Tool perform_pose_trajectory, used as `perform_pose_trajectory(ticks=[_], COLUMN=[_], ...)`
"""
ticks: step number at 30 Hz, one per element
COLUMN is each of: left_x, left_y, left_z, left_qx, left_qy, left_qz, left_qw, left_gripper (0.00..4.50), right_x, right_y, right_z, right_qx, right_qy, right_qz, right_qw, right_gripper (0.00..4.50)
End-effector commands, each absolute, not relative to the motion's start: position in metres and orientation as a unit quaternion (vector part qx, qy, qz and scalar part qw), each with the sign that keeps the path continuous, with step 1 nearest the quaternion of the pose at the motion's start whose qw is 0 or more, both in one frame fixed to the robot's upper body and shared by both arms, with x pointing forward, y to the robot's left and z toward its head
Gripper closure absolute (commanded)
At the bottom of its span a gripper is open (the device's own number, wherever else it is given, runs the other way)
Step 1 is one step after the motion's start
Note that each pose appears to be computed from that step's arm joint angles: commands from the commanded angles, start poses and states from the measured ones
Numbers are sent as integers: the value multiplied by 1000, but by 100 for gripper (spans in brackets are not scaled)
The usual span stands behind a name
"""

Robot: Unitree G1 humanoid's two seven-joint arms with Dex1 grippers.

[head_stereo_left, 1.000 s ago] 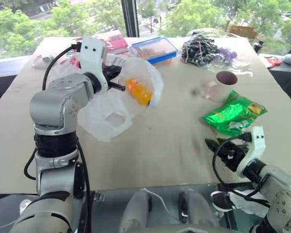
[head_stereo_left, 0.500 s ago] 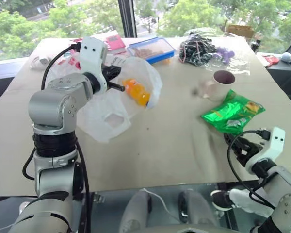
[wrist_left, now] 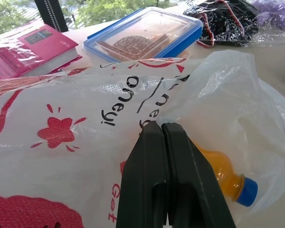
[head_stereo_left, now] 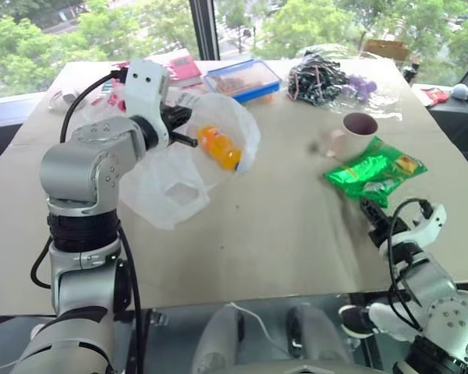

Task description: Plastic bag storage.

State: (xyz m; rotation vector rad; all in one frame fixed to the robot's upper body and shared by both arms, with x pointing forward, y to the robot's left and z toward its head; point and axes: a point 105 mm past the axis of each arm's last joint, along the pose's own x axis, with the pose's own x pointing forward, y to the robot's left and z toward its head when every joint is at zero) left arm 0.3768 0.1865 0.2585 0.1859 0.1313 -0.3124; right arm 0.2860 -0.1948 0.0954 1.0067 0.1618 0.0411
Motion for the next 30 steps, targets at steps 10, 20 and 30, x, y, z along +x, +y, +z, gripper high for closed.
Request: perform_pose_trajectory(ticks=[10, 20, 30], left_x=[371, 370, 370], left_y=[182, 180, 182], left_z=[275, 275, 274], left_qx=[108, 108, 103], left_qy=[35, 35, 33], left_qz=[-162, -164, -160], left_qw=[980, 980, 981], left_gripper=[450, 450, 450], right_x=[337, 345, 282], right_y=[-145, -167, -164], right_z=[117, 87, 109], right_qx=[600, 551, 400], right_qy=[43, 51, 73], right_qz=[46, -62, 102], right_qw=[797, 831, 908], right_gripper=[156, 331, 447])
